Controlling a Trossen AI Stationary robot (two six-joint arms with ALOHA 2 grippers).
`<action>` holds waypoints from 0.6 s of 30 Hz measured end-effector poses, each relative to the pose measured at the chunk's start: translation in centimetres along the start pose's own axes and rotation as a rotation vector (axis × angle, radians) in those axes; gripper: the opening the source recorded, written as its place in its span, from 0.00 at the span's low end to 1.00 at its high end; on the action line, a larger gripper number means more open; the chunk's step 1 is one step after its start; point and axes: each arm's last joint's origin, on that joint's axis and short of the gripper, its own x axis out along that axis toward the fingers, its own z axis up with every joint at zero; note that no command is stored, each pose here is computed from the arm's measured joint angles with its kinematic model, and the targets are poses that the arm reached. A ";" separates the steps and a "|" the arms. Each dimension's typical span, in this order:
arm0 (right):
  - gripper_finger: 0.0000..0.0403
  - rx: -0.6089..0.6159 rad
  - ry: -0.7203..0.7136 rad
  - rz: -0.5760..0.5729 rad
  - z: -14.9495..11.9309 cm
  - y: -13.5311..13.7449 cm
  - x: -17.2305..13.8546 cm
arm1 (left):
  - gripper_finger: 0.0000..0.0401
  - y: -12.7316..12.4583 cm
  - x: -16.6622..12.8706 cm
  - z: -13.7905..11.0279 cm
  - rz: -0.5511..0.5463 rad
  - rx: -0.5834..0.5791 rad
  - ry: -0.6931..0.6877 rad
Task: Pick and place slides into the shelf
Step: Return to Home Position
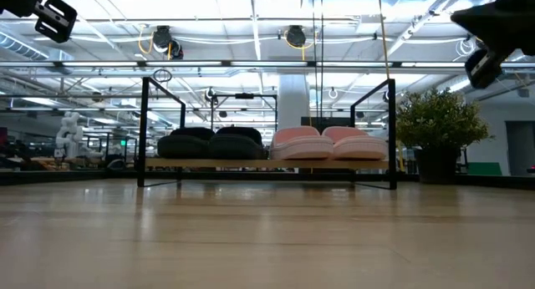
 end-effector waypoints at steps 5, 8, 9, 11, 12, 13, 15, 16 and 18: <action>0.02 0.027 0.040 -0.031 -0.5 -0.3 0.0 | 0.13 0.5 0.8 -1.2 0.043 0.001 -0.031; 0.02 -0.004 0.008 -0.031 -0.2 -0.3 0.1 | 0.13 1.0 1.7 -3.3 0.040 -0.001 -0.064; 0.02 -0.012 -0.002 -0.030 0.0 -0.3 0.1 | 0.13 1.2 2.0 -4.0 0.032 -0.001 -0.070; 0.02 -0.020 -0.012 -0.028 0.1 -0.2 0.1 | 0.13 1.4 2.3 -5.1 0.025 -0.008 -0.082; 0.02 -0.021 -0.013 -0.028 0.1 -0.2 0.1 | 0.13 1.5 2.4 -5.4 0.026 -0.010 -0.088; 0.02 -0.020 -0.013 -0.028 0.1 -0.2 0.1 | 0.13 1.6 2.4 -5.5 0.029 -0.011 -0.086; 0.02 -0.016 -0.013 -0.028 0.1 -0.2 0.1 | 0.13 1.7 2.4 -5.6 0.043 -0.005 -0.076; 0.02 -0.015 -0.013 -0.028 0.1 -0.2 0.1 | 0.13 1.8 2.4 -5.6 0.051 0.004 -0.076; 0.02 -0.017 -0.013 -0.029 0.1 -0.2 0.1 | 0.13 2.0 2.4 -5.6 0.068 0.015 -0.077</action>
